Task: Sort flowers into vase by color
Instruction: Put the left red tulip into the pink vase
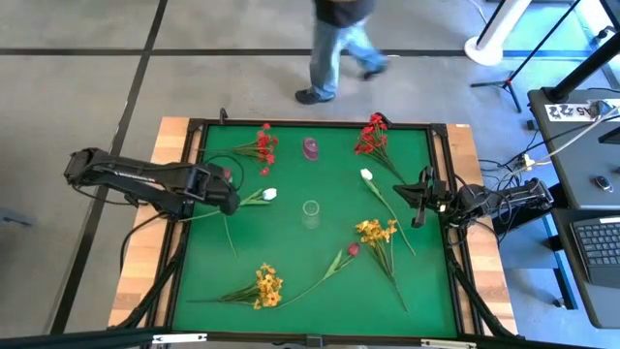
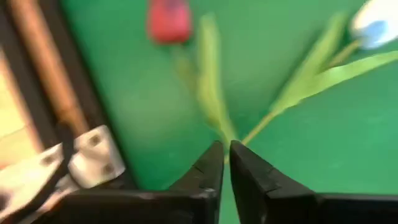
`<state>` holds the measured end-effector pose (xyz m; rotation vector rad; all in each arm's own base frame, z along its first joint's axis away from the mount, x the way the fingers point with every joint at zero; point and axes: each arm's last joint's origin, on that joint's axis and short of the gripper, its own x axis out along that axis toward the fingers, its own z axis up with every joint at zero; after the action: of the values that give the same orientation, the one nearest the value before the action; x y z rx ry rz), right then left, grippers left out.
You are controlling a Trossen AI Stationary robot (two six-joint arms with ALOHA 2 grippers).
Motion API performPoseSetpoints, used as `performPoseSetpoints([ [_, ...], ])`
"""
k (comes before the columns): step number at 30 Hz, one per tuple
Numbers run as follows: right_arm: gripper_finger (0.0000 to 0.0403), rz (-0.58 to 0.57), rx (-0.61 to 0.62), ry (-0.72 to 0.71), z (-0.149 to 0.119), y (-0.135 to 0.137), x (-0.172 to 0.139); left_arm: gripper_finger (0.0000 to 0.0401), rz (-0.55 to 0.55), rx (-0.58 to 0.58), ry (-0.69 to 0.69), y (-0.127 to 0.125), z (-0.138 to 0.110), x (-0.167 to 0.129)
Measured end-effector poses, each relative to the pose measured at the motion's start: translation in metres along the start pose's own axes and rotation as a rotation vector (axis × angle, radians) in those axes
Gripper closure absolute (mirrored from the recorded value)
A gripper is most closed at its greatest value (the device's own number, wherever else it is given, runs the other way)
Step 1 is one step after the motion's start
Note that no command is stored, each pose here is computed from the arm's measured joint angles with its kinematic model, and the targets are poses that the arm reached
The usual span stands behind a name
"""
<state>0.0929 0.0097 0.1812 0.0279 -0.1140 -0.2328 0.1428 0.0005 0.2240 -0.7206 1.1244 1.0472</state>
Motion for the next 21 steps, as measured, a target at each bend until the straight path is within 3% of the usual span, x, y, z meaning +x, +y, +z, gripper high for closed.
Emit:
performPoseSetpoints([
  [5, 0.0388, 0.001, 0.000, 0.000, 0.000, 0.000, 0.000, 0.0303, -0.014, 0.027, -0.010, -0.006, 0.002, 0.003],
  [12, 0.0388, 0.001, 0.000, 0.000, 0.000, 0.000, 0.000, 0.0220, 0.007, -0.047, 0.003, -0.003, 0.006, 0.014],
  [21, 0.0388, 0.001, 0.000, 0.000, 0.000, 0.000, 0.000, 0.0186, 0.016, -0.141, 0.071, 0.008, 0.006, 0.049],
])
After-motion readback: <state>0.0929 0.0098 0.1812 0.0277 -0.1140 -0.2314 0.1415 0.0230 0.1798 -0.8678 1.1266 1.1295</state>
